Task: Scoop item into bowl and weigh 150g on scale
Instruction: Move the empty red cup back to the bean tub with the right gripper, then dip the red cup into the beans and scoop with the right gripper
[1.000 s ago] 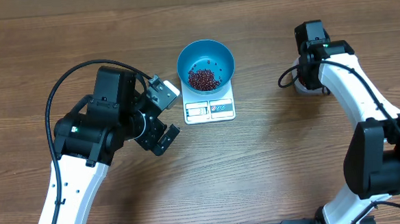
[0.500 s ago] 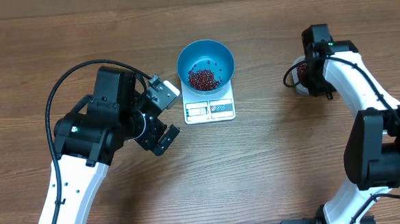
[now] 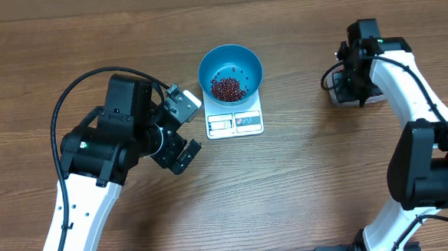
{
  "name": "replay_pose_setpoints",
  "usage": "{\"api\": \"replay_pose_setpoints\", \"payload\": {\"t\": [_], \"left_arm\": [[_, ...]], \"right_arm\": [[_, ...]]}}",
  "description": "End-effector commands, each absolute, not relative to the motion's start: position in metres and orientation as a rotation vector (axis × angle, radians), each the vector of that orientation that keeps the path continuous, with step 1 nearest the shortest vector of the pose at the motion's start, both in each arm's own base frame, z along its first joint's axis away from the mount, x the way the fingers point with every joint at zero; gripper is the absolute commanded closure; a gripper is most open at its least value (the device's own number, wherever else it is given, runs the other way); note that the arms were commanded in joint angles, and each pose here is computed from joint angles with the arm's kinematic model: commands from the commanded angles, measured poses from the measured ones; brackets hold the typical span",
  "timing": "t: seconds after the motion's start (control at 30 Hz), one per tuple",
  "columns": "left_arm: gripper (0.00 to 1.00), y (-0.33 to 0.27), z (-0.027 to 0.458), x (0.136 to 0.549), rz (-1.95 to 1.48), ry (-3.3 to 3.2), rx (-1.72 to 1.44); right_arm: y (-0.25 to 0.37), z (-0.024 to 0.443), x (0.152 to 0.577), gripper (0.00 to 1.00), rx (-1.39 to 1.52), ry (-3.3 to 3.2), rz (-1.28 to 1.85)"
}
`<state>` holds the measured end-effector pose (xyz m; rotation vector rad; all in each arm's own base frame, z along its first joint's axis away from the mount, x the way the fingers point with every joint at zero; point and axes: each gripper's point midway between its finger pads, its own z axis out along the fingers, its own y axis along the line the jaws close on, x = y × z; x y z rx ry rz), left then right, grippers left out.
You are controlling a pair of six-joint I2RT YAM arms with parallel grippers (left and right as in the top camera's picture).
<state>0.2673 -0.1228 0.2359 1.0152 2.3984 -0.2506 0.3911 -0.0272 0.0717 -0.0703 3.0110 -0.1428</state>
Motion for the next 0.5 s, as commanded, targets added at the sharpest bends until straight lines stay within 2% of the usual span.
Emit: {"api": "replay_pose_setpoints", "payload": {"t": [0.0,0.47], "left_arm": [[0.0,-0.124,0.244,0.271,-0.255,2.379,0.997],[0.01,-0.124,0.244,0.271,-0.255,2.379,0.997]], "right_arm": [[-0.009,0.067,0.385,0.96,-0.01,3.046,0.121],[-0.04,0.079,0.384,0.96,0.349,2.93,0.584]]}}
